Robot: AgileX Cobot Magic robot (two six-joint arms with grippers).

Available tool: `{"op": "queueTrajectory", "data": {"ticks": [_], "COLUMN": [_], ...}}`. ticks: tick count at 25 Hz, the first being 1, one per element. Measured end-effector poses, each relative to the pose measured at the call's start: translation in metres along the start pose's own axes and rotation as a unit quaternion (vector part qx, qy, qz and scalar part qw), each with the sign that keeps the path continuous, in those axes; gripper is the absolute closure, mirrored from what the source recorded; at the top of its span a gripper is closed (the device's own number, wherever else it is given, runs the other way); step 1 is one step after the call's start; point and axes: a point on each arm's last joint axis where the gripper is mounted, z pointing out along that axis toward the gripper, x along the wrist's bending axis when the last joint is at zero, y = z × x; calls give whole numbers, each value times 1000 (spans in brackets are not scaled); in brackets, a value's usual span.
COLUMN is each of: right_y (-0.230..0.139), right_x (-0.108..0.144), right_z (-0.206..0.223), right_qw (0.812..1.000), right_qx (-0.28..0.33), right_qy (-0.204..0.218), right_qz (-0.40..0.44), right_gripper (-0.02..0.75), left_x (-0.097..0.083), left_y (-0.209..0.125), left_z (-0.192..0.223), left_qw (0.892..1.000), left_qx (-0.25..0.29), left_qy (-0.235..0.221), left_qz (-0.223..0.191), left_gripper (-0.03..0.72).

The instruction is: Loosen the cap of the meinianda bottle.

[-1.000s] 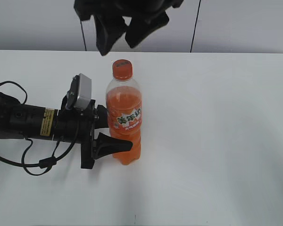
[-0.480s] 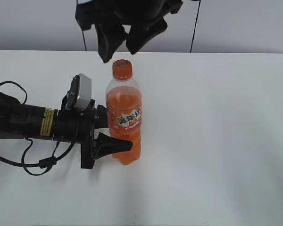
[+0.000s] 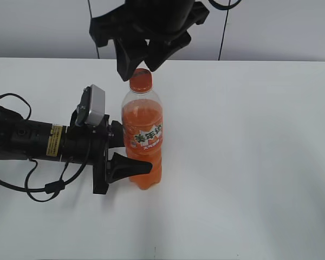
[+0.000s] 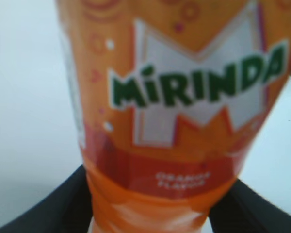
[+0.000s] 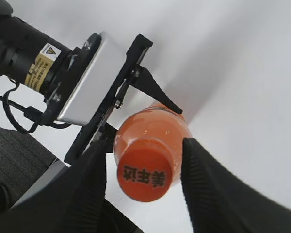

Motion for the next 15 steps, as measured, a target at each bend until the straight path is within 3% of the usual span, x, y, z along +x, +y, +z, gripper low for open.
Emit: {"op": "queueTrajectory", "data": {"ticks": [15], "right_y": [-6], "right_x": [-2], "right_z": [7], "right_qw": [1000], "right_qx": [16], "right_qy": [-7], "right_qz": [-2], "right_gripper": [372], "left_x": [0], "left_y": [0], "left_z": [0], "left_qw": [1000], "left_qx": [0], "left_qy": [0], "left_qz": [0], "left_gripper": [270]}}
